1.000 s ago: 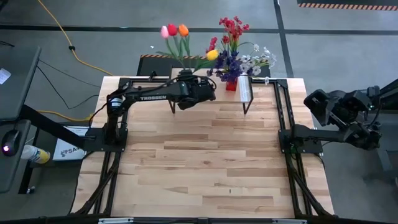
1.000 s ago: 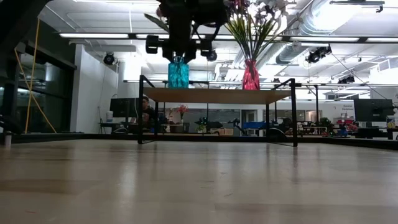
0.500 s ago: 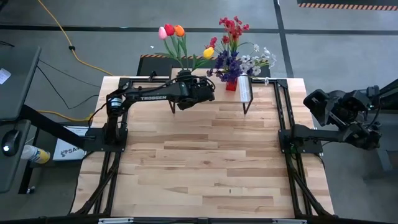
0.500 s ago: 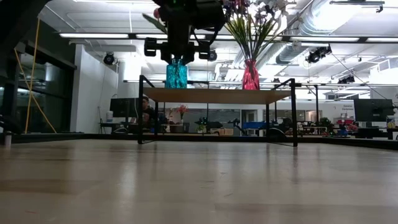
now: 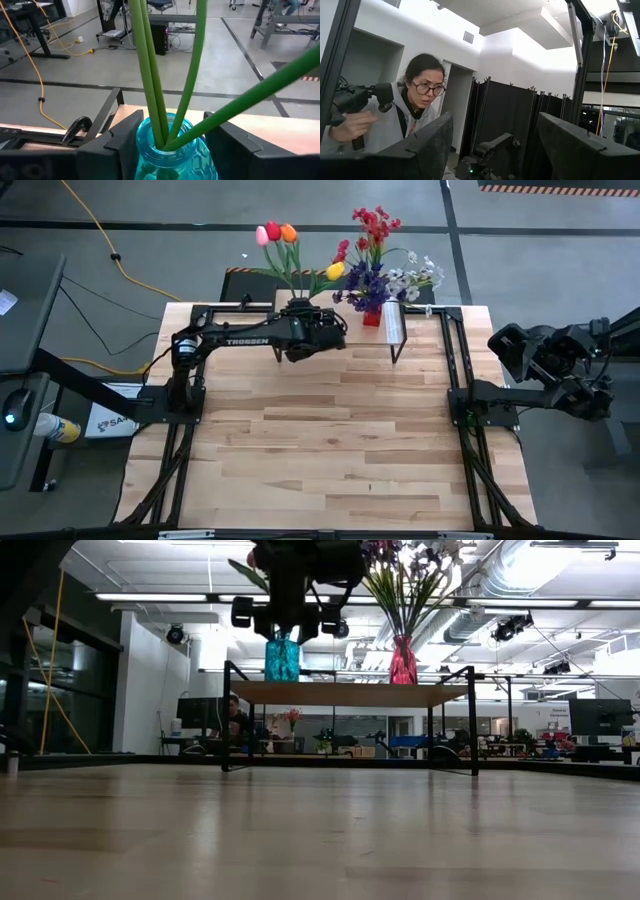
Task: Pick and place flowers into a vace then onto a shelf
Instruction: Put the blue transparent flower vase on the shelf
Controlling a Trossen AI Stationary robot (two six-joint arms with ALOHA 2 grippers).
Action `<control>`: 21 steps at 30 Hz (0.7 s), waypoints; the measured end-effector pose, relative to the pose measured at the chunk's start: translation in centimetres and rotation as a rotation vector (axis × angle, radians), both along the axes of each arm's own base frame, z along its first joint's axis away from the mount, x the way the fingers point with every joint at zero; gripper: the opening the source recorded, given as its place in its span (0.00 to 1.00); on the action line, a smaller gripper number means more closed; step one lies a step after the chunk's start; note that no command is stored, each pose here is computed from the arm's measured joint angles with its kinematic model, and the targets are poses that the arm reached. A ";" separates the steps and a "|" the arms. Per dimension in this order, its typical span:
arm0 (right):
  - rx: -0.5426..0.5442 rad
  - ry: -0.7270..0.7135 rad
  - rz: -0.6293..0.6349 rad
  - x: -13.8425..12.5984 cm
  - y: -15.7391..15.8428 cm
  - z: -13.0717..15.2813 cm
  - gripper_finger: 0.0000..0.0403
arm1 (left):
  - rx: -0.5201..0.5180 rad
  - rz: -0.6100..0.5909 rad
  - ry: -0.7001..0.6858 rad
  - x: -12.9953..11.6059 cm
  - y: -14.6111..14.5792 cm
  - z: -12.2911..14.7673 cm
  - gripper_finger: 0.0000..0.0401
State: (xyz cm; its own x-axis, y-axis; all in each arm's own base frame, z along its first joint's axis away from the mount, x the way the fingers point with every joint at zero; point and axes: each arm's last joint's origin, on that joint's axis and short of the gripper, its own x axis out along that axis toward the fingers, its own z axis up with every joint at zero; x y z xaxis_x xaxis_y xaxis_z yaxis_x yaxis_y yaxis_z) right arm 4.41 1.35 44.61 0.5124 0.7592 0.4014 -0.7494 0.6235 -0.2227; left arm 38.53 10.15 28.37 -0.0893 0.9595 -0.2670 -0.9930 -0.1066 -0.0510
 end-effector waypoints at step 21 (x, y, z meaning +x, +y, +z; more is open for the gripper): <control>0.000 0.000 0.000 0.0 0.0 0.0 0.69 | 0.000 -0.004 0.016 -0.1 -0.2 0.0 0.57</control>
State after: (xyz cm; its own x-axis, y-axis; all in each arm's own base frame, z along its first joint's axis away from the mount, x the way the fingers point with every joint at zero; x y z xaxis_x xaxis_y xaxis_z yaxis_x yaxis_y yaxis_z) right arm 4.42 1.35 44.60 0.5127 0.7591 0.4012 -0.7494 0.6236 -0.2224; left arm 38.48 9.93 28.33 -0.0895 0.9600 -0.2655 -0.9941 -0.1025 -0.0355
